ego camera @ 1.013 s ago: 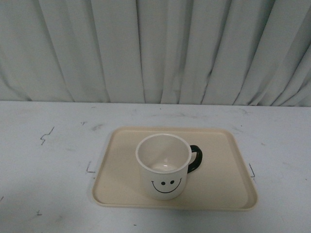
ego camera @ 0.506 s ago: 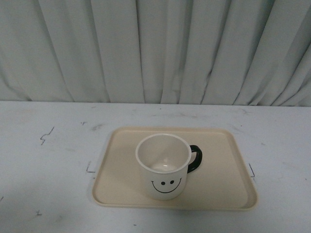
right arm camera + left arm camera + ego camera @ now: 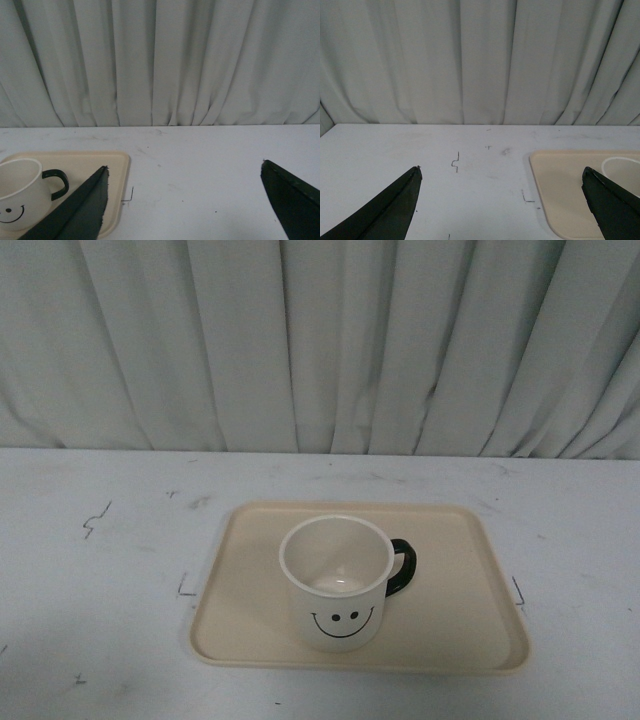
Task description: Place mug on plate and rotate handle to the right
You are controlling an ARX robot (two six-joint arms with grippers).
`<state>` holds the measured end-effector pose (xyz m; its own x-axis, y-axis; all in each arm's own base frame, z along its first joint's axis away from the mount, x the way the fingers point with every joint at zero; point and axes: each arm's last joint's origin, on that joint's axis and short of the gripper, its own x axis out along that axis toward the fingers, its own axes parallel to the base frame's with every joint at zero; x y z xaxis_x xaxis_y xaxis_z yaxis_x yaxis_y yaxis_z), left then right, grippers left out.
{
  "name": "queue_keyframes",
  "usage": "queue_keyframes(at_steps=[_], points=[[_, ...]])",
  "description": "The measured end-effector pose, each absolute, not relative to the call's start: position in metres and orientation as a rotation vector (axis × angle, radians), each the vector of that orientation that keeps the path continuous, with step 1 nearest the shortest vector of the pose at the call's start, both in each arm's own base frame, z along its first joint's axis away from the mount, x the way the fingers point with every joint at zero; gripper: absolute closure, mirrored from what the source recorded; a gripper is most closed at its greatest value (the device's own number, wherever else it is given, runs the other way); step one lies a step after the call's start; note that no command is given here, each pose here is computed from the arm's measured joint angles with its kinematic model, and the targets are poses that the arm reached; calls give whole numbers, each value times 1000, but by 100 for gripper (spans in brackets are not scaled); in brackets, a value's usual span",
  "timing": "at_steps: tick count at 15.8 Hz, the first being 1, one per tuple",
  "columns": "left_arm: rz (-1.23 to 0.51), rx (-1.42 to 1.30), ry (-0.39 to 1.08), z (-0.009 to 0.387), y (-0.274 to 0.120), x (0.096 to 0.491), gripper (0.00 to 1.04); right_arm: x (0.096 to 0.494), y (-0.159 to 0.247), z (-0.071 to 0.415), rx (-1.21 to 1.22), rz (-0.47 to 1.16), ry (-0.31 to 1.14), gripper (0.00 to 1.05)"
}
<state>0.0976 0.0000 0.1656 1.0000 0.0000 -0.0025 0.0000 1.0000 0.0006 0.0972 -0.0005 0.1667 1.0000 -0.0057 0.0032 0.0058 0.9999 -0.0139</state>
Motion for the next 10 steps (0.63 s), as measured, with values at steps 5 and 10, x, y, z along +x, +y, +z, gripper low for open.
queue_keyframes(at_steps=[5,10], points=[[0,1,2,166,0,98,7,97,-1,167,-13,-6,-4,6],[0,1,2,166,0,98,7,97,-1,167,-13,-6,-3,6]])
